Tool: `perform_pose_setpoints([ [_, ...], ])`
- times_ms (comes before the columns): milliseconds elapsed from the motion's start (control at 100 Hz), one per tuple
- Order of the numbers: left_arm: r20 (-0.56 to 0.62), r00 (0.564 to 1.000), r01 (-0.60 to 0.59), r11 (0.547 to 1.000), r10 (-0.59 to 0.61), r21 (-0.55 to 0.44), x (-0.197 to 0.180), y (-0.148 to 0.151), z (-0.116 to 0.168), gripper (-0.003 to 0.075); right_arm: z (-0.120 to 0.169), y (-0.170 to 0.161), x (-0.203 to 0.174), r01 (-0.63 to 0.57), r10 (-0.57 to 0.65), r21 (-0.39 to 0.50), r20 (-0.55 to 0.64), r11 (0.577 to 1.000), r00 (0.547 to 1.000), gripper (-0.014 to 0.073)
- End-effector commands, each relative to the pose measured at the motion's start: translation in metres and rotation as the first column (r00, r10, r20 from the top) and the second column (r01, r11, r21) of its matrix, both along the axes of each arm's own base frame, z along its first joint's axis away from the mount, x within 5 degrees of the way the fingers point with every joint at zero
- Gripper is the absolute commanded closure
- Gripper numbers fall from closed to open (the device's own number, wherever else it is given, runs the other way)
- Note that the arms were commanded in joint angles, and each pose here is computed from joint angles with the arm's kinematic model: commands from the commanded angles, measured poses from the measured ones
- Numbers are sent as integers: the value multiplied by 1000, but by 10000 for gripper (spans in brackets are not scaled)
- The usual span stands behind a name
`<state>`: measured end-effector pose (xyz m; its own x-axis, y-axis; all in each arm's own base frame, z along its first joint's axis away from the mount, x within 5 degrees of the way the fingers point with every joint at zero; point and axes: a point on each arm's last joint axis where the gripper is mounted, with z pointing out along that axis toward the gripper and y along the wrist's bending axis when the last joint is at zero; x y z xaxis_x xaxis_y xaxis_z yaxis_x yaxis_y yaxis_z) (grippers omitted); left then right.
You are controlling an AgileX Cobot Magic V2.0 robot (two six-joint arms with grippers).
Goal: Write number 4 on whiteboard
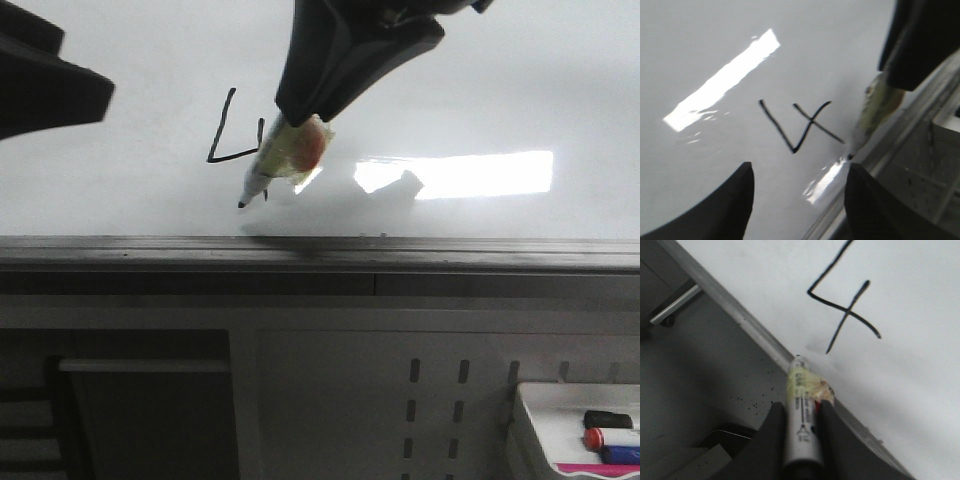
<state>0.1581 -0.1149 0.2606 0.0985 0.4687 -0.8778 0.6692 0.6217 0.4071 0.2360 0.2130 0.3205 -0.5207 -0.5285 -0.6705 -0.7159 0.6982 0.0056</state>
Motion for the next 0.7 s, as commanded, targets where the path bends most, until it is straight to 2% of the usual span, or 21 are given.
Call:
perform_pose_setpoints([
  [0,56,993,107,993,-104,-56,-3,-17,10,353,30,5,-12,-54,49,56,80,997,996,659],
  [190,-7,991,135,990,-136,-28,4,-28,-7,353,34,22,-30,-133,129,51,74,990,989,659],
  [430,-34,990,136,991,-137,-14,7,-31,-14,364,40,25,-34,-147,143,61,70,987,987,659],
  [530,-44,989,140,990,-140,-11,9,-33,-17,447,40,27,-37,-157,153,70,63,985,986,659],
  [690,-59,988,142,990,-142,-5,10,-34,-21,692,40,28,-38,-164,159,69,61,984,985,659],
])
